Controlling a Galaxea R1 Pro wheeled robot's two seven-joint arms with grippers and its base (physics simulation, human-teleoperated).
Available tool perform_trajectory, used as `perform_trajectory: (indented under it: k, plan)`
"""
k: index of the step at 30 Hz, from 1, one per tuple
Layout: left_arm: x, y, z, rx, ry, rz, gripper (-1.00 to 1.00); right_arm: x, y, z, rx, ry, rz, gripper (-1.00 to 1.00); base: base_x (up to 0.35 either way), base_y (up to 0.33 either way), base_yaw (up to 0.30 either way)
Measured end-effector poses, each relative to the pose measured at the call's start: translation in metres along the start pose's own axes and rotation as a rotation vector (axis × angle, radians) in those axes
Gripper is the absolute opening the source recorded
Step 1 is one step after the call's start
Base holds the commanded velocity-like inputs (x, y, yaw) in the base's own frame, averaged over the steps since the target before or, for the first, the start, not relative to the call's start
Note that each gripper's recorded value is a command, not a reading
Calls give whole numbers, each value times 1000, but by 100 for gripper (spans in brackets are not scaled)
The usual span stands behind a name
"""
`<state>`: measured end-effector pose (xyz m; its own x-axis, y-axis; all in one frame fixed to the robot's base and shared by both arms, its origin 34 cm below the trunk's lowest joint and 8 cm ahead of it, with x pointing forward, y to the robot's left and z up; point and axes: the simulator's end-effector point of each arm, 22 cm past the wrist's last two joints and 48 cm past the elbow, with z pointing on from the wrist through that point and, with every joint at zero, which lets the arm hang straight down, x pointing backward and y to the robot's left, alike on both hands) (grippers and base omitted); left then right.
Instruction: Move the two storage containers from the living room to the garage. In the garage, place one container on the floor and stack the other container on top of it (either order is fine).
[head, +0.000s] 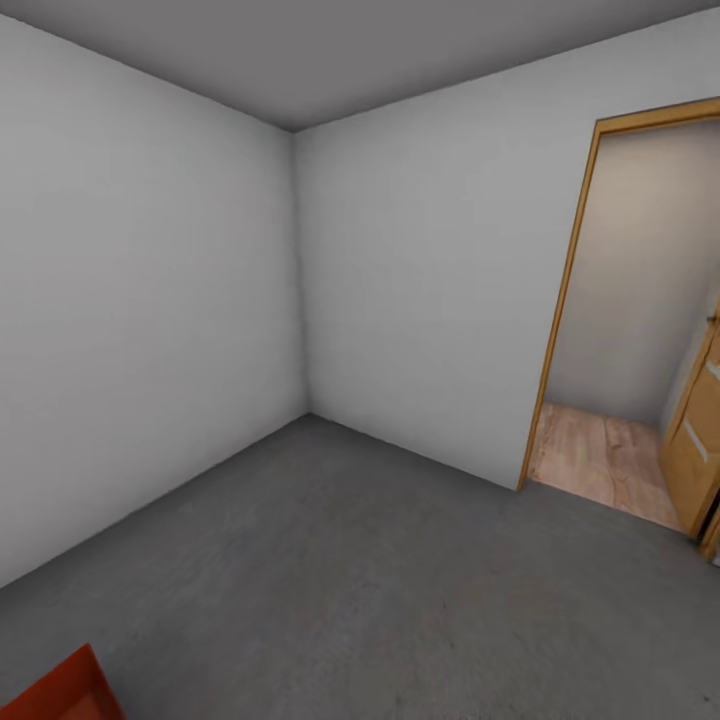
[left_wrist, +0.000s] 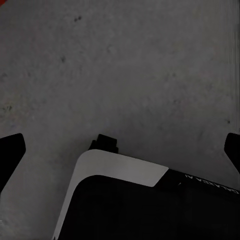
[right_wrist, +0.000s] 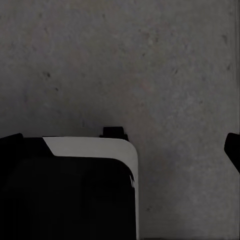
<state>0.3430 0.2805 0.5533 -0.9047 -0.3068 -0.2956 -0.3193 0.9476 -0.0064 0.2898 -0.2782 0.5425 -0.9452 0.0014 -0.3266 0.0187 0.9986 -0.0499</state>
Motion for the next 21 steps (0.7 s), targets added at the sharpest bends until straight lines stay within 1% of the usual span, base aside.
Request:
perform_trajectory:
  k: [15,21]
  plan:
    - [0,1,0,-1,-1,0,100,0,1,0,2,0,1,100,0,0,-296]
    - [0,1,0,-1,0,-2,100,0,2,0,-5,-2,-6,100,0,0,-299]
